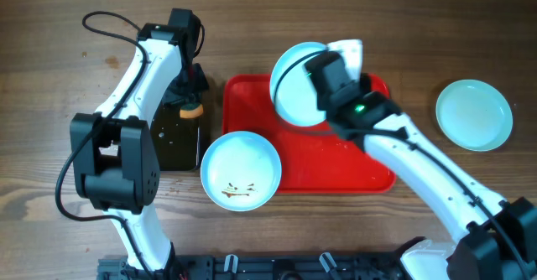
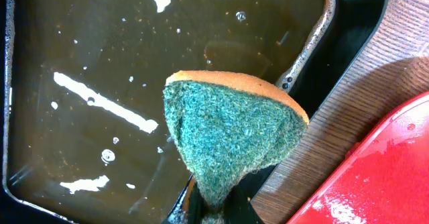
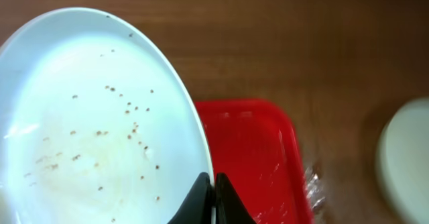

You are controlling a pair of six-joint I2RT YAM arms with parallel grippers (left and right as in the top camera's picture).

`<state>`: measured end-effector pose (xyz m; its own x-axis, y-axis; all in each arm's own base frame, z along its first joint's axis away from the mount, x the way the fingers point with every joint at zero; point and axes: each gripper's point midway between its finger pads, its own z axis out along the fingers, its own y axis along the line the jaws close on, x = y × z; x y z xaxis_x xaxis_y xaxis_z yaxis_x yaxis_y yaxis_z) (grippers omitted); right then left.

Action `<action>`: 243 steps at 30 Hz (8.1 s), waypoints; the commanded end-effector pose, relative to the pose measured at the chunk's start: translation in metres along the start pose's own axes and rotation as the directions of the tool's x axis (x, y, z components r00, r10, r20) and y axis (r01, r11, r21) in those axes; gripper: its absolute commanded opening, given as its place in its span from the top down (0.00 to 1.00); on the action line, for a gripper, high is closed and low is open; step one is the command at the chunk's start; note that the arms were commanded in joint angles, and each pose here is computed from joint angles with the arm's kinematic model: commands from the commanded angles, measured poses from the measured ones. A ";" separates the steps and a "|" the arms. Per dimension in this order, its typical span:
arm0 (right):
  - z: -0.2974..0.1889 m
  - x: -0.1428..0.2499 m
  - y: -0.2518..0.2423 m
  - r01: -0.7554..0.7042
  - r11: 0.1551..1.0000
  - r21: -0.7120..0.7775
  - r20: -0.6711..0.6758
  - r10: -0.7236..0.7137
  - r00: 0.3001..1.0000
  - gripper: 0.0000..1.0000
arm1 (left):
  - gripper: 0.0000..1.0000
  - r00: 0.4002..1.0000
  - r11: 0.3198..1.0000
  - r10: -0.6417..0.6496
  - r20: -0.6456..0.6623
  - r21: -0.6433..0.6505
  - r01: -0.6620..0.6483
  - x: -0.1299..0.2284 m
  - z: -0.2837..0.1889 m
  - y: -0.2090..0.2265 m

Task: Clean dirty plates on tray and stack at the side

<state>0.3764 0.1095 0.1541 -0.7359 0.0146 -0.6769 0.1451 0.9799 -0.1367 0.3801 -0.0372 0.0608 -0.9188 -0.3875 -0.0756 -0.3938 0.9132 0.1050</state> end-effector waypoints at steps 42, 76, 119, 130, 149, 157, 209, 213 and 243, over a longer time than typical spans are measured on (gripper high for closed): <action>0.007 0.007 -0.272 -0.765 0.616 0.190 -0.257 0.783 0.567 0.31 | 0.96 0.999 0.999 -0.017 -0.039 0.035 0.018 0.007 0.004 -0.006; -0.033 0.180 0.124 -0.483 0.618 -0.620 -0.750 -0.285 0.597 0.16 | 0.96 0.993 0.997 -0.076 -0.094 -0.008 0.076 0.002 0.041 0.028; -0.037 0.217 0.162 -0.423 0.727 -0.542 -0.765 -0.218 0.606 0.71 | 0.96 0.992 0.997 -0.071 -0.100 -0.011 0.070 0.004 0.041 0.029; -0.019 0.243 0.163 -0.399 0.797 -0.455 -0.803 -0.172 0.571 0.96 | 0.96 0.992 0.997 -0.071 -0.103 -0.012 0.070 0.004 0.041 0.029; 0.080 0.173 0.000 -0.588 0.771 -0.243 -0.798 0.185 0.573 0.96 | 0.96 0.983 0.984 0.159 -0.088 0.099 -0.150 0.003 0.066 0.031; 0.078 0.175 0.000 -0.581 0.774 -0.250 -0.802 0.171 0.572 0.96 | 0.96 0.988 0.989 0.102 -0.116 0.122 -0.088 0.026 0.094 0.042; 0.075 0.104 -0.007 -0.104 0.972 -0.213 -0.554 -0.032 0.832 0.96 | 0.96 0.865 0.815 0.500 0.031 0.321 -0.482 0.189 0.096 -0.233; 0.076 0.103 -0.007 -0.103 0.971 -0.217 -0.551 -0.034 0.834 0.95 | 0.96 0.926 0.927 0.374 0.049 -0.060 -0.371 0.139 0.109 -0.152; 0.073 0.109 -0.010 -0.094 0.974 -0.207 -0.571 -0.042 0.820 0.96 | 0.96 0.948 0.951 0.307 0.084 0.000 -0.308 0.094 0.114 -0.144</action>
<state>0.3380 0.0855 0.0187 -0.9893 0.1015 -0.1050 0.0932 0.9923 0.0817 0.3361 -0.3086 -0.0017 -0.9963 0.0375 -0.0778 0.0605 0.9461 -0.3181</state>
